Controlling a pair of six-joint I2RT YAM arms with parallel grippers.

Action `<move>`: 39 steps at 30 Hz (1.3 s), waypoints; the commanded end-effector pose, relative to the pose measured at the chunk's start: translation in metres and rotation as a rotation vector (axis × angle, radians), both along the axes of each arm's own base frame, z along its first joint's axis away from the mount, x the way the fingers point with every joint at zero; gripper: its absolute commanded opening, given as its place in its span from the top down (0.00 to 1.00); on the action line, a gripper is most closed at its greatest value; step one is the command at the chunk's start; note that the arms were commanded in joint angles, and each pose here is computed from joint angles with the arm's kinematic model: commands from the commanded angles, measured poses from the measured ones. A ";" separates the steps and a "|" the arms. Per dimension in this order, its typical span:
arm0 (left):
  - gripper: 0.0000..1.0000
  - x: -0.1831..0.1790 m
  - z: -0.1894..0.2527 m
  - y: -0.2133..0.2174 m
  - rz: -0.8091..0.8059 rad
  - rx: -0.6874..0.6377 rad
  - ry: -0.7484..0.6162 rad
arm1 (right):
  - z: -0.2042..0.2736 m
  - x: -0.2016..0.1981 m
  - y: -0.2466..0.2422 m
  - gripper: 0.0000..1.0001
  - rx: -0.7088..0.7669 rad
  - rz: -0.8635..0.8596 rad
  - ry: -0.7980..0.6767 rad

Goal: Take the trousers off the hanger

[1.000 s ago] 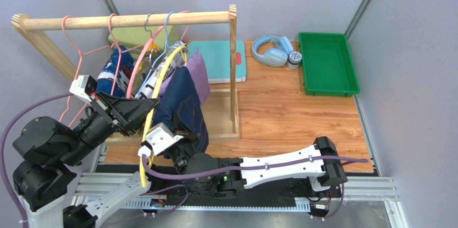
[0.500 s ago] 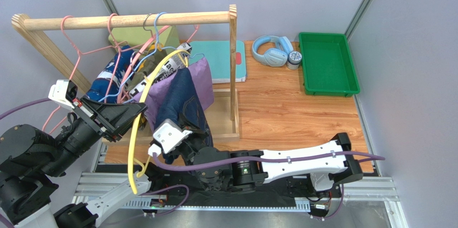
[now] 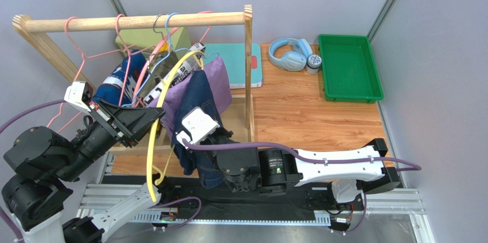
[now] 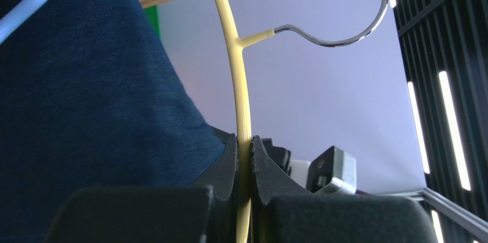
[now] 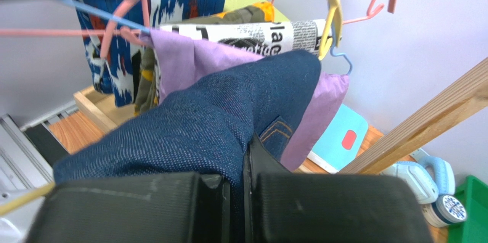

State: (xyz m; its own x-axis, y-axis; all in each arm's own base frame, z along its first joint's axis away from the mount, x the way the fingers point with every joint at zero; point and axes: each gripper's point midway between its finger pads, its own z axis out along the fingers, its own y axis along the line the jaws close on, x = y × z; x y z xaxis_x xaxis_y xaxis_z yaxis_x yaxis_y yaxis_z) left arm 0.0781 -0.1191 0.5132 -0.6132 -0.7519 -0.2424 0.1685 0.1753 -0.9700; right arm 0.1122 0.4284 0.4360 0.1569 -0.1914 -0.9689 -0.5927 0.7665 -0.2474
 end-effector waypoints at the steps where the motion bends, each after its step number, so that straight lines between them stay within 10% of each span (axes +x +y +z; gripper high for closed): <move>1: 1.00 0.002 -0.012 0.003 0.019 0.026 0.012 | 0.075 0.002 -0.018 1.00 0.277 -0.004 0.035; 26: 1.00 0.009 -0.057 -0.003 0.016 0.044 0.078 | 0.208 0.000 -0.096 1.00 0.665 0.128 0.025; 39: 1.00 0.005 -0.060 0.003 0.032 0.055 0.069 | 0.195 -0.002 -0.149 1.00 0.635 0.177 0.092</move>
